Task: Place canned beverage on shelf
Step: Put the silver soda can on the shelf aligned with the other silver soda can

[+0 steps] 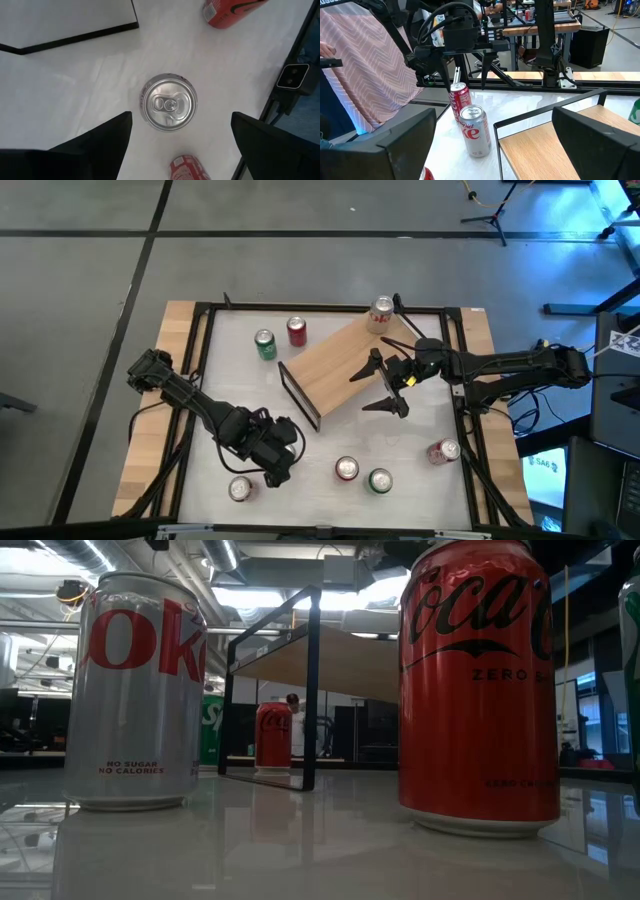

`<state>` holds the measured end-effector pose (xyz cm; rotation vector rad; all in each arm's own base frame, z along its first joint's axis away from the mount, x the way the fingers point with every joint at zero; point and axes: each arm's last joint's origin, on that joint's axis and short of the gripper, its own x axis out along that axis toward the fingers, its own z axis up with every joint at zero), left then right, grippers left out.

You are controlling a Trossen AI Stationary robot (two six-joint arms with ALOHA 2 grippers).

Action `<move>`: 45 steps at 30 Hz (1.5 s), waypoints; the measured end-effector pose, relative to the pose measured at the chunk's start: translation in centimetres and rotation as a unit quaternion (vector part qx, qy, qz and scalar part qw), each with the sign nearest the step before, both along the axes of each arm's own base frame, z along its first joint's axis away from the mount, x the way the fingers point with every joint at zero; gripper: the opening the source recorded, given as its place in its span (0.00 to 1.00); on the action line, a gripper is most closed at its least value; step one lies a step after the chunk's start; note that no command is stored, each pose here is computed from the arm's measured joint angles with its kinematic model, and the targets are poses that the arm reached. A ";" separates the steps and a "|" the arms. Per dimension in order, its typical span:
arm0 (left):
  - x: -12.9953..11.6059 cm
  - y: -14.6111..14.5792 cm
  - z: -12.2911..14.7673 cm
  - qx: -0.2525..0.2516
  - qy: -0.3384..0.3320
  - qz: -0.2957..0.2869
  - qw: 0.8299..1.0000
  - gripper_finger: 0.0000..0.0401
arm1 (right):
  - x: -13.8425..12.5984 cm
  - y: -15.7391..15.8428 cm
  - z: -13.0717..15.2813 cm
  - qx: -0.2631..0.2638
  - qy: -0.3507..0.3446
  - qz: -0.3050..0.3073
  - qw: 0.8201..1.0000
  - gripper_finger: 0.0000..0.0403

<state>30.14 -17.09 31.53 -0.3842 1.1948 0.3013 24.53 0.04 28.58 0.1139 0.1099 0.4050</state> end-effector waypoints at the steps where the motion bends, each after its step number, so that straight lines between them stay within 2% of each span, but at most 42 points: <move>1: 0.0 0.0 0.0 0.000 0.000 0.000 1.000 0.84 | 0.0 0.0 0.0 0.000 0.000 0.000 1.000 0.98; 7: 0.3 0.0 -0.4 0.005 0.007 0.001 1.000 0.94 | 0.0 0.0 0.0 0.000 0.001 0.000 1.000 0.98; 11: 1.1 -0.1 -1.8 0.004 0.036 -0.002 0.999 0.99 | 0.0 0.0 -0.1 0.000 0.005 0.000 1.000 0.98; 16: 1.9 -0.5 -3.6 -0.014 0.080 -0.017 0.997 0.98 | 0.0 0.0 -0.2 0.000 0.010 0.000 1.000 0.98; 34: 3.7 0.2 -6.8 0.025 0.122 -0.009 0.992 0.98 | 0.0 0.0 -0.2 0.000 0.011 -0.001 1.000 0.98; 45: 3.8 0.0 -7.1 0.044 0.114 -0.019 0.992 0.98 | 0.0 0.0 -0.2 0.000 0.011 -0.001 1.000 0.98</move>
